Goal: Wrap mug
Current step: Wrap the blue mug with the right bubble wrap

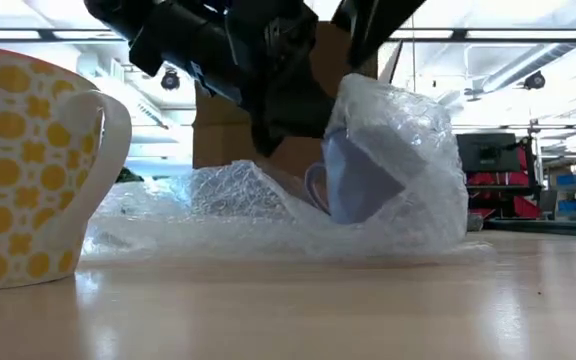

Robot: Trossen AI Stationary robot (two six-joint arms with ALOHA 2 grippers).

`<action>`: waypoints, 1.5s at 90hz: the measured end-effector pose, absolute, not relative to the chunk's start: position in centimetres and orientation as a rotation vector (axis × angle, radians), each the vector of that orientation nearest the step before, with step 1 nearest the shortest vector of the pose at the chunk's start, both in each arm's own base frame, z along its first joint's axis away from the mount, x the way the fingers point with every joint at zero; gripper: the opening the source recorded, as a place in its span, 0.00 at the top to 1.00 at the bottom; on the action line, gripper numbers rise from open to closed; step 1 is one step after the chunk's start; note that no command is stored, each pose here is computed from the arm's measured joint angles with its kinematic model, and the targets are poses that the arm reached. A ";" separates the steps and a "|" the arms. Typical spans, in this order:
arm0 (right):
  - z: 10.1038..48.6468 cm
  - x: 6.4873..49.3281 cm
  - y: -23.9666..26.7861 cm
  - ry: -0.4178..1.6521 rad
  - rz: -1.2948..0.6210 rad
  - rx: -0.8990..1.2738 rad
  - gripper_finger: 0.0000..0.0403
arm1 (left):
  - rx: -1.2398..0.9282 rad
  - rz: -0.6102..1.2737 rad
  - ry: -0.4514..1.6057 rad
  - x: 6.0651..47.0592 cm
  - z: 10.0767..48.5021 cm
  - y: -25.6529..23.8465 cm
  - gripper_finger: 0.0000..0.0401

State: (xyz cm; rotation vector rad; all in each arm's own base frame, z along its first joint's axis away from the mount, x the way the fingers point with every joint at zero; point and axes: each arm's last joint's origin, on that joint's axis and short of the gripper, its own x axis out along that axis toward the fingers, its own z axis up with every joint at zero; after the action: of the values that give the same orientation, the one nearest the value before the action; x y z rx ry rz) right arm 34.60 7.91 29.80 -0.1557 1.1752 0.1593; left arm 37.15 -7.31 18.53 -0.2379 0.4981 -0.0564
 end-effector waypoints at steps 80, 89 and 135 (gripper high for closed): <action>19.0 34.1 9.4 1.071 0.147 -0.145 0.99 | -0.255 -0.048 0.484 36.9 19.4 -7.2 1.00; 17.9 34.0 8.8 1.109 0.127 -0.143 1.00 | -0.258 -0.060 0.449 36.5 21.3 -7.3 1.00; 17.5 34.2 8.4 1.122 0.097 -0.120 1.00 | -0.229 -0.080 0.449 37.7 18.0 -8.0 1.00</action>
State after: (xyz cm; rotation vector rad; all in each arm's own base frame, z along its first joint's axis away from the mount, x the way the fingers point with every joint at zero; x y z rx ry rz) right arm 34.17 8.39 17.47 -0.1202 1.1222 0.0968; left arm 37.72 -7.95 17.95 -0.2287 0.4488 -0.0799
